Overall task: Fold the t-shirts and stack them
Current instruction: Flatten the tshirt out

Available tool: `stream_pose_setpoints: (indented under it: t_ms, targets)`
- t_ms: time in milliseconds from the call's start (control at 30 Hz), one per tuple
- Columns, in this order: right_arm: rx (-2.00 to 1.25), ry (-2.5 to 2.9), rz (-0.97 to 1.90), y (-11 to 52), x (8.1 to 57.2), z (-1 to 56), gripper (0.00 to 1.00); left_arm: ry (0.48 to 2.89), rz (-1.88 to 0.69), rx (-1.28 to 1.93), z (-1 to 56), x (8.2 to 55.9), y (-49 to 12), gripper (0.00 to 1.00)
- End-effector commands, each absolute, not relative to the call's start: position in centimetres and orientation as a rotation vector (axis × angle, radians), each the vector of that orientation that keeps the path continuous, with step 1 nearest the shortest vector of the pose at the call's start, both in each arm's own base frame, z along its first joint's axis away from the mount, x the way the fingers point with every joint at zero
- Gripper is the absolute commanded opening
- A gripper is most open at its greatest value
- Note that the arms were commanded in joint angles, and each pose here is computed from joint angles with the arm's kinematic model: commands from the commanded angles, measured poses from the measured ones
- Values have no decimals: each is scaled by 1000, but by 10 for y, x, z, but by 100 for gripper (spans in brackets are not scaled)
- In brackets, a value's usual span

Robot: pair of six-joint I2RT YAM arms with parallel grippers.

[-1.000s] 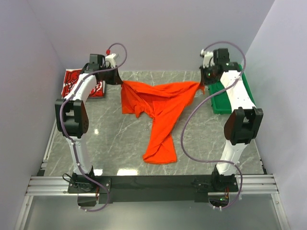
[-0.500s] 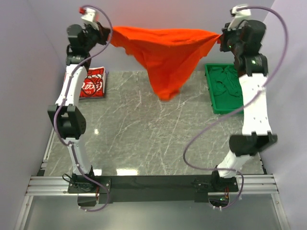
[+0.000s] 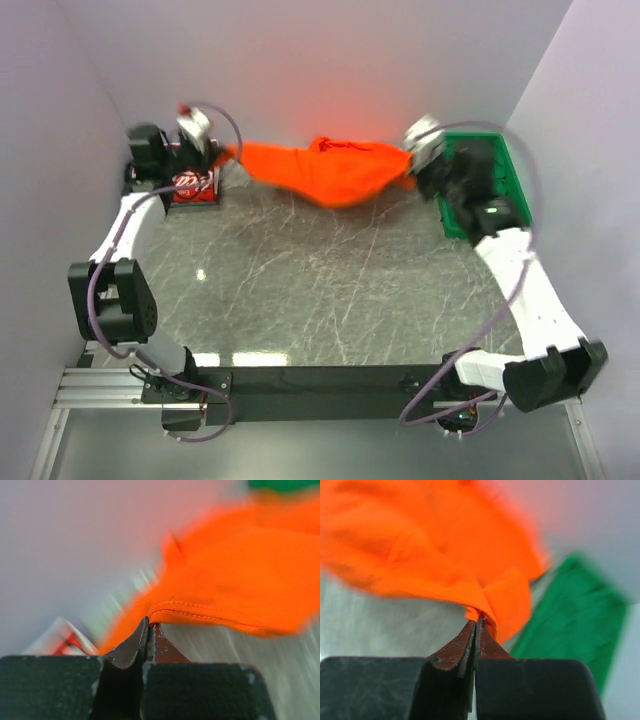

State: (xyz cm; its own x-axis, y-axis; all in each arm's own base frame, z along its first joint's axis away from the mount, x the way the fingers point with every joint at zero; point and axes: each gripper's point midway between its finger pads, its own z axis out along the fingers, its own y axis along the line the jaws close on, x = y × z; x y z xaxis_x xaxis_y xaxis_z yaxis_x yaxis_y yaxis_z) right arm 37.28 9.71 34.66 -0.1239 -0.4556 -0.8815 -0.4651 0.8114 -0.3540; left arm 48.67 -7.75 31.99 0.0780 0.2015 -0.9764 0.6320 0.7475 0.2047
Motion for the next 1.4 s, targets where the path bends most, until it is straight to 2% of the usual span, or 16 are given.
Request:
stream_pose_setpoints:
  t_ms: [0,200,233,267,367,400,533,600,667,767,800,900,967,1133,1333,1367]
  targets:
    - [-1092,1955,25,117,323,226,0,1728,-540,994,188,421,-93,1]
    - [-1501,2065,220,152,234,135,0,1850,-568,1282,99,348,-86,2]
    - [-1562,2047,262,162,221,129,0,1885,-573,1343,84,335,-83,3]
    - [-1619,2053,295,166,207,123,0,1903,-578,1366,77,330,-81,9]
    - [-1803,2068,420,184,169,114,21,1979,-605,1434,59,311,-73,24]
    - [-1819,2084,462,189,161,116,36,1976,-597,1458,61,311,-70,28]
    - [-1647,2146,503,204,187,151,50,2001,-605,1352,90,313,-60,41]
    - [-1463,2213,508,197,229,167,52,2030,-618,1239,107,321,-59,44]
    - [-1370,2303,515,191,264,163,51,2015,-571,1165,118,336,-58,43]
    - [-1187,2454,428,172,319,144,40,2129,-562,960,113,346,-63,41]
    - [-1132,2498,394,168,330,137,35,2184,-507,896,108,354,-60,41]
    - [-1030,2586,284,160,366,111,27,2277,-471,787,96,372,-70,36]
    - [-984,2647,257,157,381,93,26,2339,-449,735,85,384,-74,34]
    - [-937,2751,128,140,392,58,22,2491,-463,580,57,402,-76,32]
    - [-987,2898,154,129,349,28,20,2581,-438,514,28,442,-85,27]
    - [-1006,2912,176,130,340,28,20,2548,-413,525,38,464,-90,27]
